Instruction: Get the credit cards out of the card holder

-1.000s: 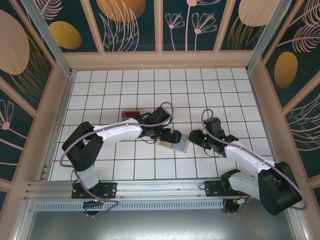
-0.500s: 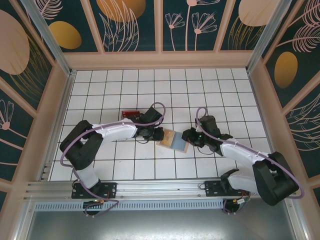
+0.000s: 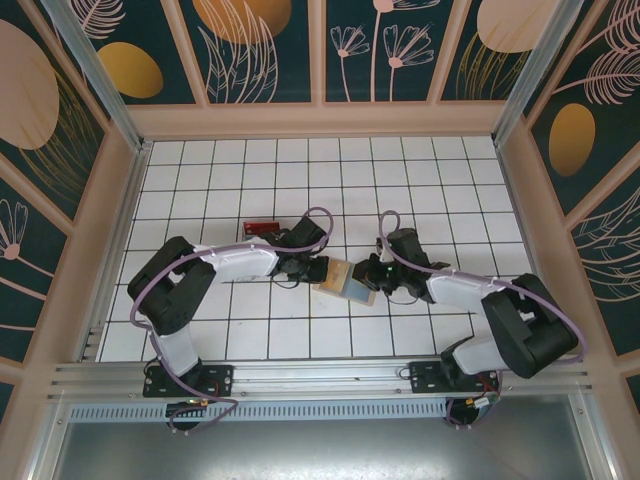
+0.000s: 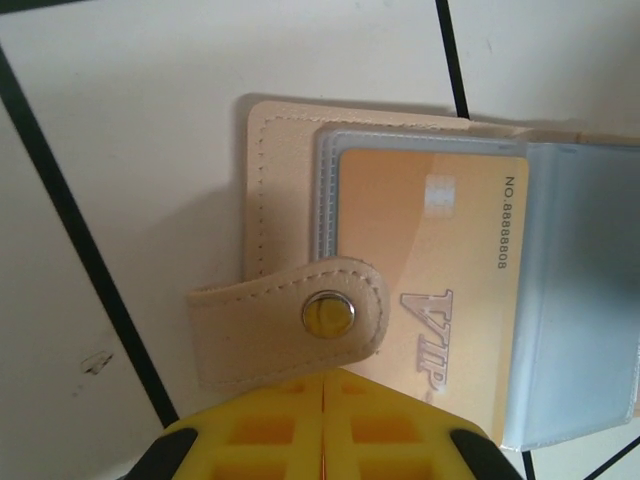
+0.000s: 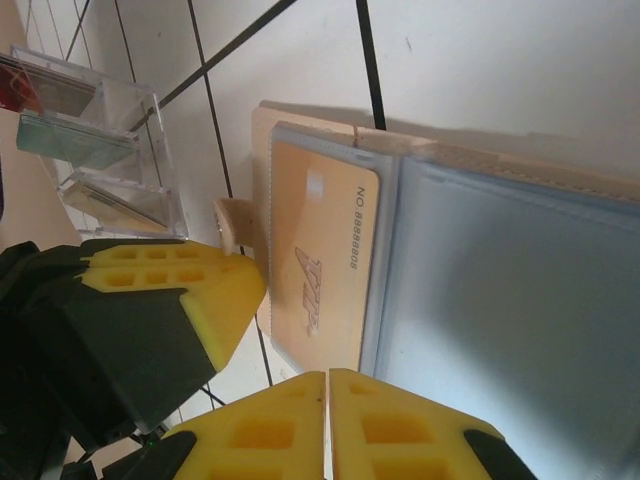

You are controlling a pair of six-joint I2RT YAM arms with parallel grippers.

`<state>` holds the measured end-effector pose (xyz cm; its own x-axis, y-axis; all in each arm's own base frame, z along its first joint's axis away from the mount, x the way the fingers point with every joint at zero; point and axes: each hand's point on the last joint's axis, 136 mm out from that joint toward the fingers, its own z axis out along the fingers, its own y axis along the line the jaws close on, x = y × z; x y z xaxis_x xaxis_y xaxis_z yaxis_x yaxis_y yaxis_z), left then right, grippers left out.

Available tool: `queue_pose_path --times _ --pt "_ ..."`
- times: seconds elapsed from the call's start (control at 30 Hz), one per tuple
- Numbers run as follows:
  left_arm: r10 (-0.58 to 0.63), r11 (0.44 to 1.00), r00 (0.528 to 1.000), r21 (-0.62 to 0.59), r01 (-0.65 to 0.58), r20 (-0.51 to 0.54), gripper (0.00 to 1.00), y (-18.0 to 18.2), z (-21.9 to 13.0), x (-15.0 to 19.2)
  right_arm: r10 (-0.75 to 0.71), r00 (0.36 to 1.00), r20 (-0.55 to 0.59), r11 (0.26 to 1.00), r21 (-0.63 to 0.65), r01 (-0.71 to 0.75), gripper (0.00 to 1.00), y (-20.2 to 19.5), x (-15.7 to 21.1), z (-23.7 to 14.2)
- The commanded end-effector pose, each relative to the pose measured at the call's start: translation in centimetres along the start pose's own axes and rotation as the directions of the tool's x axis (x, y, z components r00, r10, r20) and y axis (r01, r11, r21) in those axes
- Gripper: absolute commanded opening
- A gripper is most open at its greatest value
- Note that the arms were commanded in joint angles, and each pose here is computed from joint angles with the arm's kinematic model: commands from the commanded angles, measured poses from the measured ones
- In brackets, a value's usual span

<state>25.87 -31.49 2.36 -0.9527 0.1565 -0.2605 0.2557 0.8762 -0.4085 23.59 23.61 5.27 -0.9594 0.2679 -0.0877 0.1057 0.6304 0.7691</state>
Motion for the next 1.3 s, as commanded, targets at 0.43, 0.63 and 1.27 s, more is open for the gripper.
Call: queue_pose_path --times 0.43,0.63,1.27 --pt "-0.044 0.999 0.997 0.012 0.045 -0.063 0.11 0.7 1.7 1.8 0.014 0.998 -0.057 1.000 -0.015 -0.015 0.17 0.3 0.1 2.0" --pt "-0.044 0.999 0.997 0.018 0.045 -0.068 0.11 0.5 1.7 1.8 0.020 0.998 -0.067 1.000 0.005 -0.020 0.20 -0.2 0.1 2.4" --pt "-0.079 0.996 0.994 -0.053 0.075 -0.077 0.00 1.6 1.8 1.9 0.019 0.997 -0.076 0.999 0.047 -0.015 0.00 -1.3 0.5 2.3"
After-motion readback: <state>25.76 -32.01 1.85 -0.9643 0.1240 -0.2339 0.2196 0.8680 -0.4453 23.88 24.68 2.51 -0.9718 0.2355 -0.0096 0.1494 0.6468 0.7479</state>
